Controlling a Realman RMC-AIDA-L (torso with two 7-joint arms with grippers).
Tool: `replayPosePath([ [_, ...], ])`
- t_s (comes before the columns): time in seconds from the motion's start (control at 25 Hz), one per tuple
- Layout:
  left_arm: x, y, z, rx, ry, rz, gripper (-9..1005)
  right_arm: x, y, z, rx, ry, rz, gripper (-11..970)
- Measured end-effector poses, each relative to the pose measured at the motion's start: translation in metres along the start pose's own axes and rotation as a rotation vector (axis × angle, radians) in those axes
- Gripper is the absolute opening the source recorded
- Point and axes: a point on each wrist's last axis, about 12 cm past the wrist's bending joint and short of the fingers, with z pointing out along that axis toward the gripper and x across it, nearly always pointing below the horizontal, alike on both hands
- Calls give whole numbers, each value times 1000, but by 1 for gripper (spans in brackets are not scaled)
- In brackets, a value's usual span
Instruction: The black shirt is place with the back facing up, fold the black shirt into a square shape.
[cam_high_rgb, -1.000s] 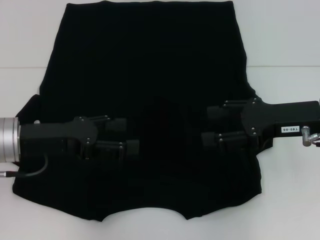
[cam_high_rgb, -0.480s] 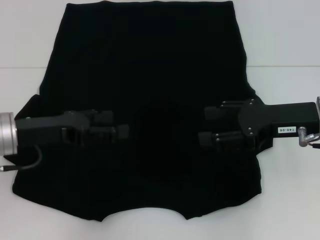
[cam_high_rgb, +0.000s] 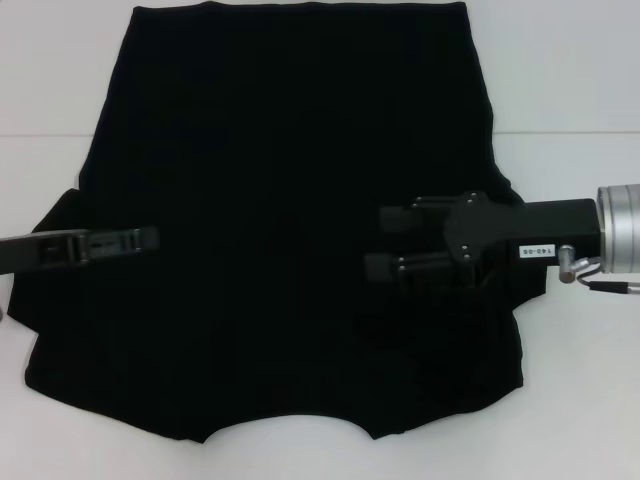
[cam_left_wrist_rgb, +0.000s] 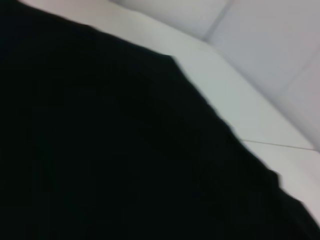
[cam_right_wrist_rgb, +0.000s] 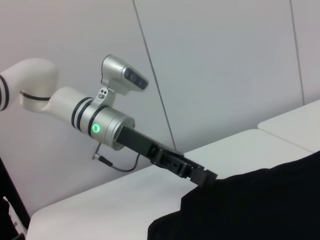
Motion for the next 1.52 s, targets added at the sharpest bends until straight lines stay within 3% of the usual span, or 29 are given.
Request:
replayPosePath([
  [0.28, -2, 24, -25, -206, -7, -103, 930, -5, -3, 6, 7, -19, 1, 797],
  [0.64, -2, 43, -27, -403, 31, -144, 921, -6, -4, 6, 12, -30, 4, 791],
  [1.24, 0, 46, -16, -483, 84, -117, 907, -7, -5, 5, 22, -38, 7, 781],
  [1.52, 2, 49, -15, -497, 78, -124, 745, -7, -5, 5, 25, -39, 8, 777],
])
